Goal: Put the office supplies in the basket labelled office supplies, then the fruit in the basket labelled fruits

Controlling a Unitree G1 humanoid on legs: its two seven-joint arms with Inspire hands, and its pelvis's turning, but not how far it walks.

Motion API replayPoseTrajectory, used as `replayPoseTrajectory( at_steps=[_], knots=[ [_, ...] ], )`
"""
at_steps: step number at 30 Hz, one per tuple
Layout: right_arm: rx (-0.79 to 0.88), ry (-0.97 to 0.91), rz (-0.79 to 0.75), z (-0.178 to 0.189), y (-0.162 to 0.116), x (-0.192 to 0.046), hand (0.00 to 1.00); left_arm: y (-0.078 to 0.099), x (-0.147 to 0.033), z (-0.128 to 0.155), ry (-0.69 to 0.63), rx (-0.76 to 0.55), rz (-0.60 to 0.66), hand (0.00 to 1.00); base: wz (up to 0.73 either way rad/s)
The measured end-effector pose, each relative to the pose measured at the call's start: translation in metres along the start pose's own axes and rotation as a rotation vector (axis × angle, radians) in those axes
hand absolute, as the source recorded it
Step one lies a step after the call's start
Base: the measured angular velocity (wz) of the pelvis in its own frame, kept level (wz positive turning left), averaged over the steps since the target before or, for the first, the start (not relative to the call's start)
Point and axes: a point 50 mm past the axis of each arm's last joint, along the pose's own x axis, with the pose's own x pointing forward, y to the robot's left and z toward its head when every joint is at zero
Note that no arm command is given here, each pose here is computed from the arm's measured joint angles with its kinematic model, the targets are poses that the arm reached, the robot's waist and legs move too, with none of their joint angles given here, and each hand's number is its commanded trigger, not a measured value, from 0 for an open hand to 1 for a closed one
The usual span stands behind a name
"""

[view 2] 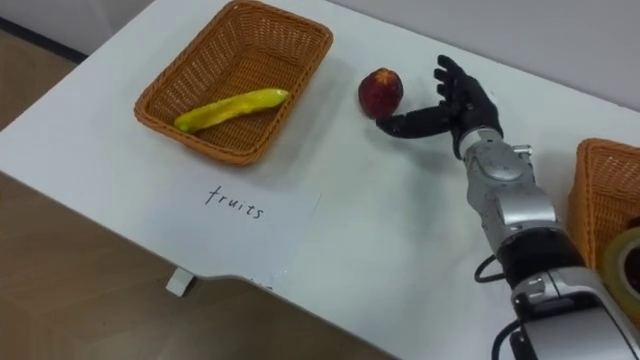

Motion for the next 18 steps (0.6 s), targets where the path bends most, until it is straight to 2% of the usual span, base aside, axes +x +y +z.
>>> replayPoseTrajectory(
  at_steps=[6,18],
  knots=[
    [0.061,0.006,-0.008,-0.0007,0.0055,0.0008,0.0,-0.0028,0.0004,0.0038,-0.009,-0.011,-0.005,0.0,0.0],
    [0.083,0.011,-0.011,-0.0063,0.0033,0.0009,0.0,-0.0057,0.0,0.0086,-0.039,0.001,-0.002,0.0,0.0]
  ],
)
